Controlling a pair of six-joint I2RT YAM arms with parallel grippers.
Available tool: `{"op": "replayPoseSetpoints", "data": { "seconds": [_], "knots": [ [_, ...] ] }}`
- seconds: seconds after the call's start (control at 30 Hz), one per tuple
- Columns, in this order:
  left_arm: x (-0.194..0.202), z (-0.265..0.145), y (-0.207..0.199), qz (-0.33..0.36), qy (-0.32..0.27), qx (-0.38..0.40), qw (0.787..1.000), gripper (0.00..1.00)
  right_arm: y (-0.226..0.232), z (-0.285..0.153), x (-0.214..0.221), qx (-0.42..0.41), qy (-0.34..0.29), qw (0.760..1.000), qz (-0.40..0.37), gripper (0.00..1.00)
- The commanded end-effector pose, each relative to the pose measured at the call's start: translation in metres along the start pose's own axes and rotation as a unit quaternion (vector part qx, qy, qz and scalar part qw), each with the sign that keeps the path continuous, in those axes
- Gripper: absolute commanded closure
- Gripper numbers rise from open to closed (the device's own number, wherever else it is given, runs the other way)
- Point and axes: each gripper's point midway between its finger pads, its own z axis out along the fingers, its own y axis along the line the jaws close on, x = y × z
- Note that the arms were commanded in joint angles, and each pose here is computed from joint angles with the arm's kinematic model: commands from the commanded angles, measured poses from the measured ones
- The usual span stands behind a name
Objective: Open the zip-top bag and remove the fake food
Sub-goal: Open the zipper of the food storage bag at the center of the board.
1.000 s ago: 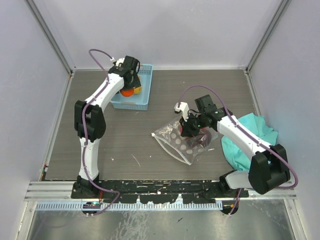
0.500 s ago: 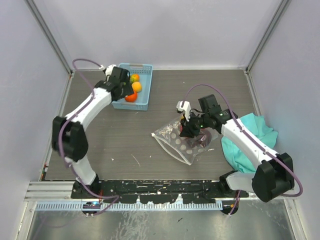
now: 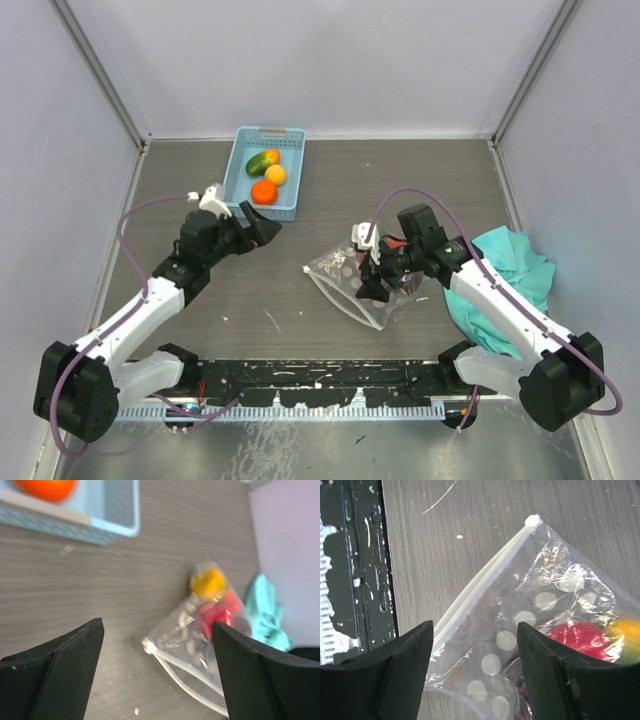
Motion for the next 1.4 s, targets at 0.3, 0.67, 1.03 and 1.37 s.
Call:
{"op": "replayPoseSetpoints", "data": {
  "seconds": [0.3, 0.67, 1.03, 1.37],
  "knots": [
    [0.084, -0.049, -0.059, -0.035, 0.026, 0.185, 0.982, 0.18, -0.004, 0.048, 0.014, 0.072, 0.117, 0.986, -0.092, 0.25],
    [0.14, -0.046, -0.066, -0.041, 0.054, 0.207, 0.976, 0.3, -0.009, 0.06, 0.024, 0.105, 0.164, 0.976, -0.094, 0.55],
    [0.163, -0.036, -0.106, 0.012, 0.061, 0.256, 0.965, 0.44, -0.009, 0.049, -0.007, 0.125, 0.106, 0.984, -0.077, 0.99],
    [0.181, -0.004, -0.131, 0.018, 0.077, 0.285, 0.955, 0.51, -0.004, 0.033, -0.032, 0.106, 0.034, 0.993, -0.032, 0.99]
  ]
}}
